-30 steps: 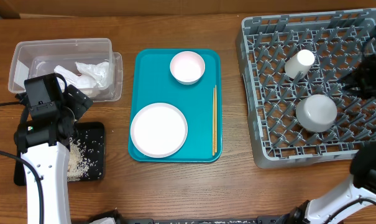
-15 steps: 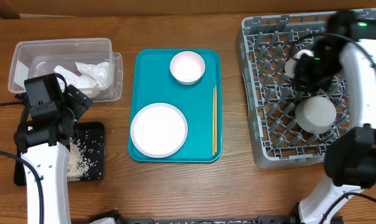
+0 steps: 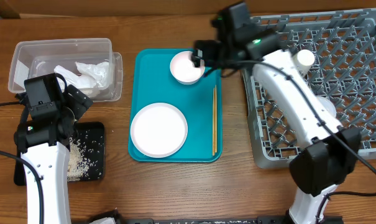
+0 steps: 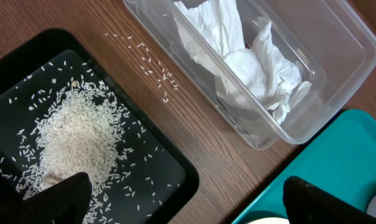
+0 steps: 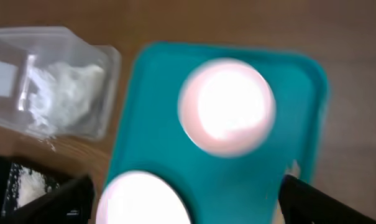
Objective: Sort waste into correct bins and load items into the dishwasher
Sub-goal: 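Move the right gripper back left over the pink bowl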
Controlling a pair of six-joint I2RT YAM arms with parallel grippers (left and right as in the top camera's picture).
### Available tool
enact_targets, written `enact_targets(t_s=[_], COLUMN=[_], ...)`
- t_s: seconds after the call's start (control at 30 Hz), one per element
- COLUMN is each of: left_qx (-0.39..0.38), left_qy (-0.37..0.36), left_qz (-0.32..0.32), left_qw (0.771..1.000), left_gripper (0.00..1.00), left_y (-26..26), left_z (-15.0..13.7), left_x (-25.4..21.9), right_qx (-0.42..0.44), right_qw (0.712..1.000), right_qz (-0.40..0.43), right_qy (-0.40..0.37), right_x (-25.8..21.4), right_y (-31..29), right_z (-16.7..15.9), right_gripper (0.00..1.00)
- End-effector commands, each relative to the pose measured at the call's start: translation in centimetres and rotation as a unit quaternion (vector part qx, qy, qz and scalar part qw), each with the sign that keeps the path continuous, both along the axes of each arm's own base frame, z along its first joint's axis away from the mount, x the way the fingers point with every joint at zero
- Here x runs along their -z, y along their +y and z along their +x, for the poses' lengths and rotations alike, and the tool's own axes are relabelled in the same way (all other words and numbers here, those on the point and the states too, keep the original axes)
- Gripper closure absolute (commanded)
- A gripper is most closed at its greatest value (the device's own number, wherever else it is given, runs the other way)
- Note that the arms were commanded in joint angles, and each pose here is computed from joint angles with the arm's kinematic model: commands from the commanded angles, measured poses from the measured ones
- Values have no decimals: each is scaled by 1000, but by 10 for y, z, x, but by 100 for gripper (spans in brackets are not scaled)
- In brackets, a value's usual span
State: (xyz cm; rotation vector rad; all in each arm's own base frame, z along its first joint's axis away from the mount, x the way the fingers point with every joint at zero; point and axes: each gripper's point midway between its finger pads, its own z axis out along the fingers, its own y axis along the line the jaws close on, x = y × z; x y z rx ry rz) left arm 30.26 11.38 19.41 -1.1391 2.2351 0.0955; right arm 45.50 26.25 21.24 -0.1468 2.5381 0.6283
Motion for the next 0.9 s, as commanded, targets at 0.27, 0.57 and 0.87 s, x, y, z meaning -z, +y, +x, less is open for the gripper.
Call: enact_targets(t_s=[0.27,0.57,0.87], left_qx=[7,7,7], left_qy=[-10,-10,-10], left_qz=[7,7,7], left_qw=[1000,1000,1000], left_gripper=[0,0,0], left_y=[1,1,1], left_z=[2,2,2], left_x=[-9,-9,-9], right_qx=[-11,-61,-94], right_qw=[1000,992,983], right_qz=[9,-78,-145], right_qy=[21,-73,-58], right_x=[52,82,136], right_y=[25,56,66], right_z=[24,41,32], right_gripper=[0,1,11])
